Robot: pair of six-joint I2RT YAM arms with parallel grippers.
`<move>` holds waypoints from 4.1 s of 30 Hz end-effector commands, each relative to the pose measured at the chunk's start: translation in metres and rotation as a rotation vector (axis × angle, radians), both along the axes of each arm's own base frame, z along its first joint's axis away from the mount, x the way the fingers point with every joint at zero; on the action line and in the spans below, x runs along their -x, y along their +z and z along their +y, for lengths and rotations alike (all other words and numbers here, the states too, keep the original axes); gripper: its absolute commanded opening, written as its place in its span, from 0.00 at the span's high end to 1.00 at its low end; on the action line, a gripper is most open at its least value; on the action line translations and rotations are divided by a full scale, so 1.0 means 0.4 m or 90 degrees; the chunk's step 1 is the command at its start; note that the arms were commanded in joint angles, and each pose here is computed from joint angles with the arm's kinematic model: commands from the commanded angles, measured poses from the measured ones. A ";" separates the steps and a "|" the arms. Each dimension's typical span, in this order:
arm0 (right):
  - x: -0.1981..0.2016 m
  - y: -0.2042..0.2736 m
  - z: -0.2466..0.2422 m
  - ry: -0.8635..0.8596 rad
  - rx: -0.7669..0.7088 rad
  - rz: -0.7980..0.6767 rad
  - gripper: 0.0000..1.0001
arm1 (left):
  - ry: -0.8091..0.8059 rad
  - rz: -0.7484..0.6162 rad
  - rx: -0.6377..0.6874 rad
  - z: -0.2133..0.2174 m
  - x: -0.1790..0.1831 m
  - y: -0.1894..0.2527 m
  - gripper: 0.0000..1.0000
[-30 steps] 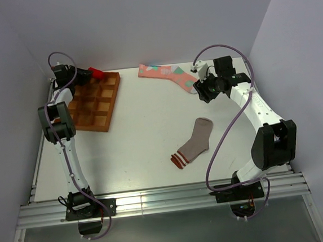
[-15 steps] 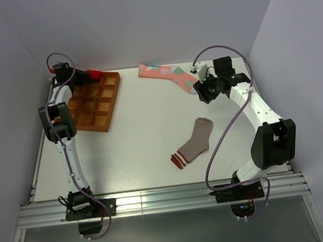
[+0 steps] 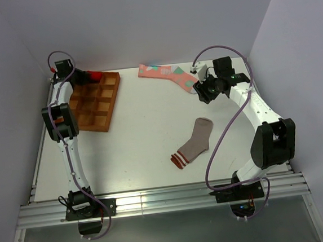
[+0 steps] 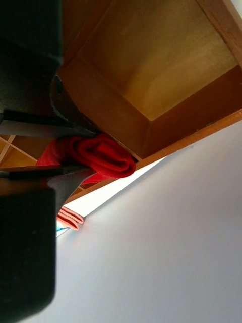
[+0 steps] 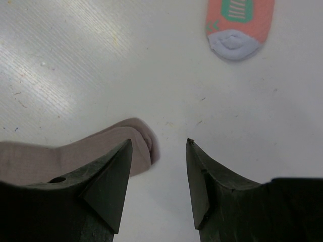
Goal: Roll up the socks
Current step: Place the sock in the storage box.
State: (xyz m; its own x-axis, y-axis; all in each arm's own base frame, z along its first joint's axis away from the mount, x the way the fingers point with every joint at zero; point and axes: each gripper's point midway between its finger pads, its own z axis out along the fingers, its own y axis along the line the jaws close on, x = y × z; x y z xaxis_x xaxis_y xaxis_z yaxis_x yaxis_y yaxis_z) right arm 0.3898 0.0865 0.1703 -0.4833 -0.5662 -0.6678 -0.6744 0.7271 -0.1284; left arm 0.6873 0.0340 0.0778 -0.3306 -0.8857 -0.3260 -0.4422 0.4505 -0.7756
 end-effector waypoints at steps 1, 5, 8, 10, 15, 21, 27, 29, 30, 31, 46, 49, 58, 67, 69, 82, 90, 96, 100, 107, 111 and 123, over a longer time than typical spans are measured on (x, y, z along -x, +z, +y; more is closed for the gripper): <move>-0.008 0.002 -0.002 0.005 -0.002 -0.003 0.46 | 0.027 0.080 -0.039 0.030 0.034 -0.087 1.00; -0.006 0.002 -0.002 0.007 -0.002 -0.001 0.46 | 0.026 0.111 -0.030 0.022 0.054 -0.116 1.00; -0.007 0.003 -0.001 0.006 -0.004 -0.001 0.46 | 0.025 0.128 -0.038 0.024 0.061 -0.134 1.00; -0.005 0.004 0.001 0.009 -0.005 0.001 0.46 | 0.020 0.145 -0.043 0.018 0.073 -0.148 0.98; -0.003 0.000 0.003 0.012 -0.006 0.011 0.47 | 0.031 0.180 -0.066 0.035 0.099 -0.170 0.96; -0.002 0.001 0.002 0.014 -0.005 0.010 0.47 | 0.035 0.216 -0.104 0.055 0.119 -0.197 1.00; -0.003 0.003 0.006 0.018 -0.008 0.012 0.48 | 0.036 0.243 -0.125 0.060 0.147 -0.228 1.00; -0.002 0.001 0.005 0.019 -0.007 0.014 0.48 | 0.044 0.247 -0.132 0.067 0.149 -0.228 1.00; 0.000 0.000 0.007 0.019 -0.009 0.018 0.48 | 0.046 0.250 -0.130 0.069 0.150 -0.229 1.00; 0.000 0.000 0.007 0.019 -0.009 0.018 0.48 | 0.066 0.257 -0.152 0.086 0.152 -0.227 1.00; 0.005 -0.011 0.003 0.020 -0.002 0.027 0.48 | 0.104 0.258 -0.214 0.085 0.145 -0.202 1.00; 0.007 -0.016 0.001 0.021 0.002 0.031 0.48 | 0.109 0.263 -0.225 0.084 0.146 -0.196 1.00; 0.015 -0.031 -0.004 0.033 0.014 0.043 0.49 | 0.102 0.287 -0.256 0.068 0.161 -0.211 0.99; 0.019 -0.035 -0.002 0.040 0.014 0.050 0.49 | 0.090 0.297 -0.261 0.043 0.164 -0.228 0.97; 0.020 -0.035 -0.001 0.042 0.016 0.051 0.49 | 0.090 0.296 -0.259 0.042 0.163 -0.230 0.97; 0.021 -0.042 -0.005 0.041 0.022 0.050 0.50 | 0.077 0.219 -0.158 0.001 0.136 -0.156 0.63; 0.018 -0.037 0.001 0.041 0.014 0.056 0.50 | 0.068 0.154 -0.107 -0.015 0.113 -0.051 0.55; 0.015 -0.035 0.000 0.041 0.013 0.058 0.50 | 0.058 0.132 -0.087 -0.023 0.115 -0.021 0.52; 0.013 -0.035 0.001 0.042 0.013 0.060 0.50 | 0.058 0.118 -0.086 -0.023 0.114 0.012 0.52; 0.006 -0.030 0.008 0.044 0.005 0.064 0.50 | 0.069 0.098 -0.097 -0.011 0.109 0.072 0.52; 0.006 -0.032 0.011 0.046 0.001 0.067 0.50 | 0.068 0.094 -0.098 -0.009 0.110 0.083 0.52; 0.010 -0.036 0.011 0.045 0.000 0.073 0.50 | 0.062 0.035 -0.121 -0.016 0.114 0.186 0.53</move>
State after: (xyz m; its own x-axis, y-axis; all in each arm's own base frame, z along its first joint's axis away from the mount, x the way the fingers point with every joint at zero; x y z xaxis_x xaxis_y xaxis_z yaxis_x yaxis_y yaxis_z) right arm 0.3776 0.0905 0.1424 -0.5309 -0.6139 -0.5841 -0.7381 0.6737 -0.0371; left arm 0.6381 0.0282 0.0880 -0.3009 -0.8639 -0.4040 -0.6199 0.4991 -0.6055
